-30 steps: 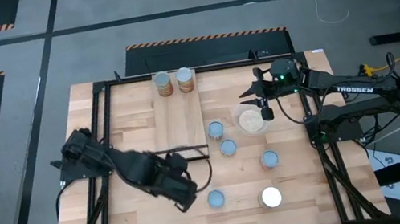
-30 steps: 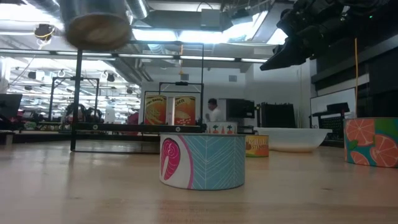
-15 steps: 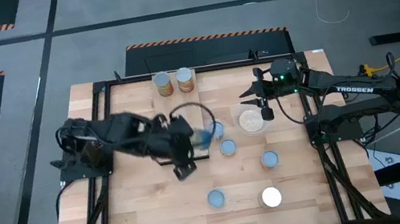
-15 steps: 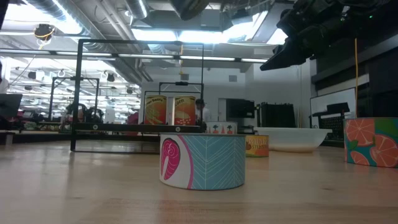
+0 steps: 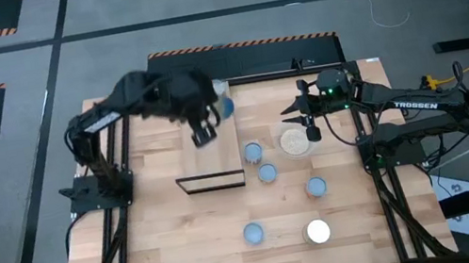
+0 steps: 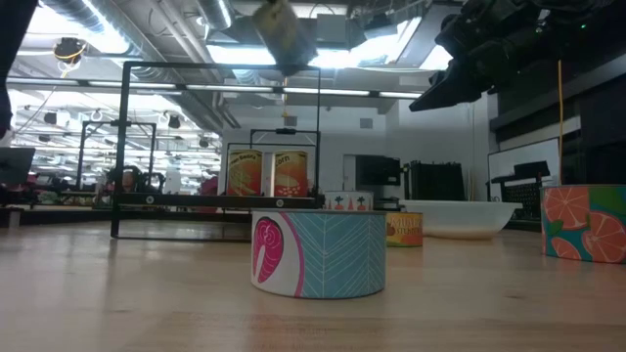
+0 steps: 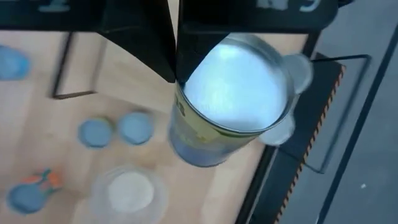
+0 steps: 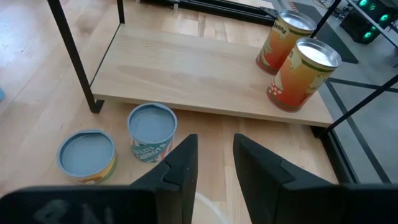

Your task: Pick and place cans onto a shelf

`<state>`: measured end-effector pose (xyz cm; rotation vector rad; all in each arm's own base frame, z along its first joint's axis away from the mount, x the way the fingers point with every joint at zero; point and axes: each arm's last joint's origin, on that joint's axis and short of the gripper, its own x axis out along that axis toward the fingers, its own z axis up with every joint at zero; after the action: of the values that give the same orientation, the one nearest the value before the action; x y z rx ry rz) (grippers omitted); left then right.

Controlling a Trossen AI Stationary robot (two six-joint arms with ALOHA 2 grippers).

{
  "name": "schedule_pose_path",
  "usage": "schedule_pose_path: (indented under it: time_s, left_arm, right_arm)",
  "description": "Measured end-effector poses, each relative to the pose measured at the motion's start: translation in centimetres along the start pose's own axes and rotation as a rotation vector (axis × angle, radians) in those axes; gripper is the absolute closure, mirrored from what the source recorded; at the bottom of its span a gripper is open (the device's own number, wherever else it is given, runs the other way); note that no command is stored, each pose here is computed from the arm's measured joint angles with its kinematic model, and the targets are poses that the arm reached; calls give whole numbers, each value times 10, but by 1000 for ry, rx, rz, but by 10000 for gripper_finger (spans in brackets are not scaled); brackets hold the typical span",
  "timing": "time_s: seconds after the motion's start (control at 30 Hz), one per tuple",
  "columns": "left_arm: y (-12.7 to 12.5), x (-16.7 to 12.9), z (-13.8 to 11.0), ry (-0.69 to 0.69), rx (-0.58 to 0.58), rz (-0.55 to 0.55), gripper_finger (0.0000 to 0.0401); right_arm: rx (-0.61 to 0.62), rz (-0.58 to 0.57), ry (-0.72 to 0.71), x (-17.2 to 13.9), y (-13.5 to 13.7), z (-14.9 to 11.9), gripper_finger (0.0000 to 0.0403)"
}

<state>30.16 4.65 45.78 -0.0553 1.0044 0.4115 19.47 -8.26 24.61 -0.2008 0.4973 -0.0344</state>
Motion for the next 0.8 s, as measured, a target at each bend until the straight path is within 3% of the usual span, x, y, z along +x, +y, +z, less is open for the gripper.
schedule_pose_path:
  time_s: [0.17,0.33,0.5,0.8]
  left_arm:
    - [43,32,-3,121,-2,33,401]
    - [70,77,-21,310,-14,-19,401]
    - [74,117,-42,460,22,-47,401]
    - [69,153,-61,521,62,-62,401]
  right_arm:
    - [2,2,5,0,0,0,295]
    - [3,3,6,0,0,-1,295]
    - [3,3,7,0,0,-1,295]
    - [3,3,7,0,0,-1,295]
